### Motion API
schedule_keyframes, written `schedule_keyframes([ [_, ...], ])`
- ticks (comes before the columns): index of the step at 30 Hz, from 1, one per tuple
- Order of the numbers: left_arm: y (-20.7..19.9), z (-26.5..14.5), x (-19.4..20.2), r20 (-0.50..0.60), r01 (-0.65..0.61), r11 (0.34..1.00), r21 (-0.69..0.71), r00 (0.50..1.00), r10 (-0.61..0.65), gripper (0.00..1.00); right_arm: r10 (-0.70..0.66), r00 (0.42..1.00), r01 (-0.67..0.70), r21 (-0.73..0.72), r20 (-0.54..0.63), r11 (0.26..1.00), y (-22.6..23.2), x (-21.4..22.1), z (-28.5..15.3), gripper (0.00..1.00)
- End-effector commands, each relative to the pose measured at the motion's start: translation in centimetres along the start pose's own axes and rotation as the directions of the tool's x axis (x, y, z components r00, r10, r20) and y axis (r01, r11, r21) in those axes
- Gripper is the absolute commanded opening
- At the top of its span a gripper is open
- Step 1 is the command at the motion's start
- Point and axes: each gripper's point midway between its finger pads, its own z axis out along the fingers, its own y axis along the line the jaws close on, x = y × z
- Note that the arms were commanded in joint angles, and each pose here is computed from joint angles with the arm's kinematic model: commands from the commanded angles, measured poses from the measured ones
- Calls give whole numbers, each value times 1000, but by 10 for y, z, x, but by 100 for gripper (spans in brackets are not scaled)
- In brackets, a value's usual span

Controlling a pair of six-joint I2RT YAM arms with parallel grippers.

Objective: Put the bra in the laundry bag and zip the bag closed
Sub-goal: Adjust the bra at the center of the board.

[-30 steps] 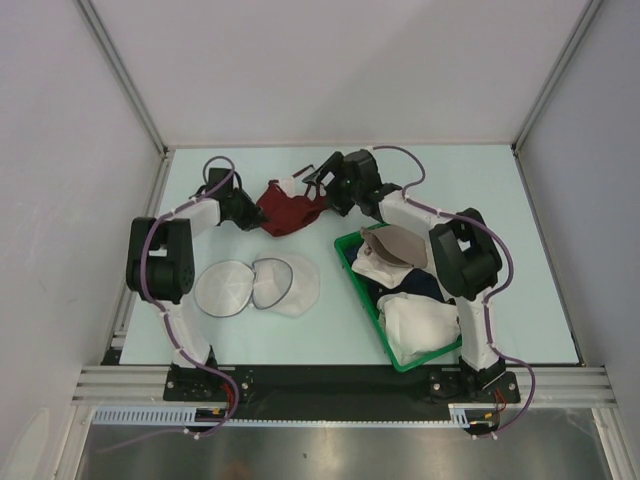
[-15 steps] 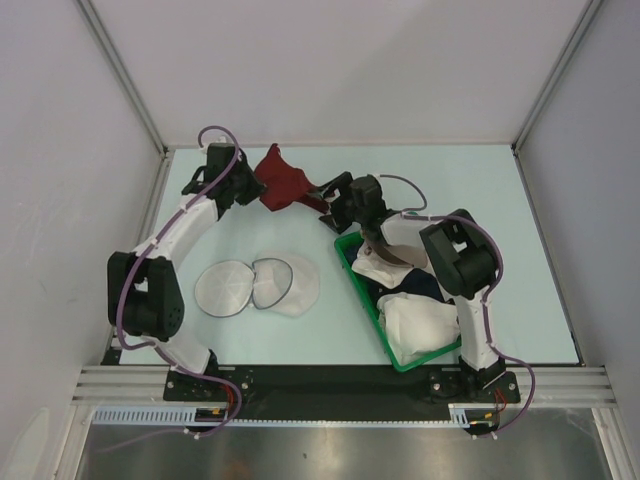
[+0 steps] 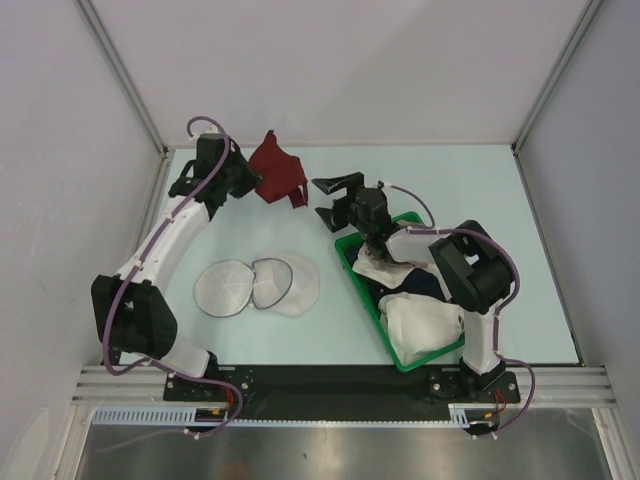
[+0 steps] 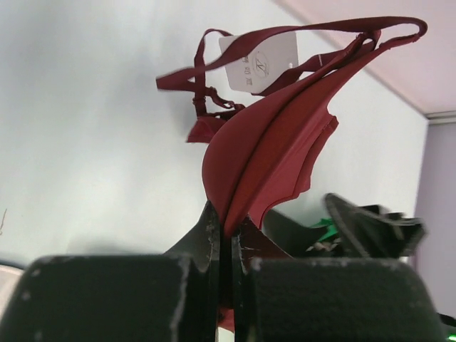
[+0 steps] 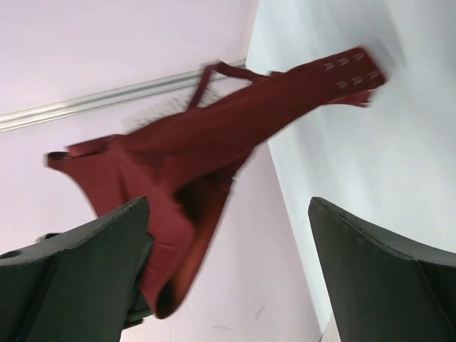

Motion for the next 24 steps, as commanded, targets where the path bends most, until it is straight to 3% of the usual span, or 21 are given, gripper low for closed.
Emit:
schedule_keyframes([
  [1,-46,-43,-35,87,28,989,145,995,-41,0,79,997,-77,-171,4,982,56,15,-13,100],
  [11,-69,-66,-37,59,32,970,242,997,-48,0,145,983,-171,-270,-112,948,94,36,-34,100],
  [14,-67,-72,-42,87,13,974,225,996,-33,0,69,991,-86,-156,-111,984,83,40,-41,100],
  [15,-68,-76,-44,98,5,973,230,995,-29,0,-36,995,24,-131,-92,991,78,36,-44,100],
  [18,-75,-85,-48,109,-38,966,255,994,11,0,-192,976,186,-63,-103,981,60,34,-51,100],
  [24,-91,-101,-44,109,-124,928,351,990,91,0,-328,928,294,-189,-178,937,66,47,-75,100],
])
